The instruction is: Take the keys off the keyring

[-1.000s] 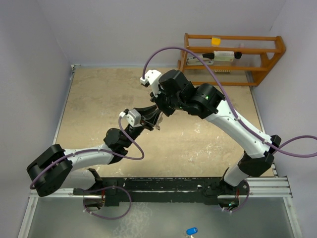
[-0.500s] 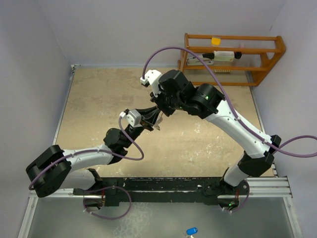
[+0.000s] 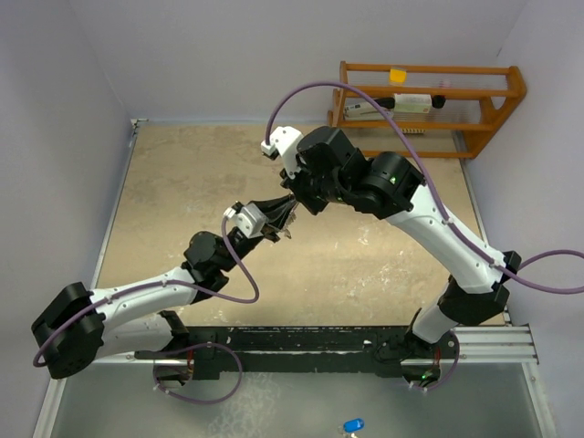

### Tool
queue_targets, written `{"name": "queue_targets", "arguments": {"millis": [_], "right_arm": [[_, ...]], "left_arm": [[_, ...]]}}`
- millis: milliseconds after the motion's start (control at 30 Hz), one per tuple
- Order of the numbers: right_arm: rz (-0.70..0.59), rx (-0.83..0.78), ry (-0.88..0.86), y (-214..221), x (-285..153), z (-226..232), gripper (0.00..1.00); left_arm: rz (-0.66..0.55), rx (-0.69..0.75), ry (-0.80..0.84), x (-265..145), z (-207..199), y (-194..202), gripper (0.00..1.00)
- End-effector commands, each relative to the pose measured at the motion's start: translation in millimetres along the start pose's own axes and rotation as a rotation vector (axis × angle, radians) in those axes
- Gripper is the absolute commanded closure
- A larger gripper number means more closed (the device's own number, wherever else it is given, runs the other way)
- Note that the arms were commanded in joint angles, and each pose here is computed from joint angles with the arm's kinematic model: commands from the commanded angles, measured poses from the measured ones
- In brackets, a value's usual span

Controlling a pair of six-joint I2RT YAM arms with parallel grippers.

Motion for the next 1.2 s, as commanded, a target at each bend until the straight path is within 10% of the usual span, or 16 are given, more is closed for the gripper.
{"name": "queue_targets", "arguments": {"millis": [0,1167], "right_arm": [[-0.105,0.006,0.101,-23,-34,-24,1.00],[0.019,-0.146,0.007,5,-19,-12,1.00]], "left_arm": [[0.175,0.100,0.048,-10,-2,30,0.97],[0.264,0.144,0.604,-36,-68,-6,1.00]]}}
Point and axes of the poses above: each gripper's point midway between its finger pads, its own x axis out along the fingers, its own z axis along the line the jaws close on, y = z × x, the point moved 2 cm from there along -x, back along the fingers, and after that the axes turned 2 degrees about x, right-handed, at the moved point
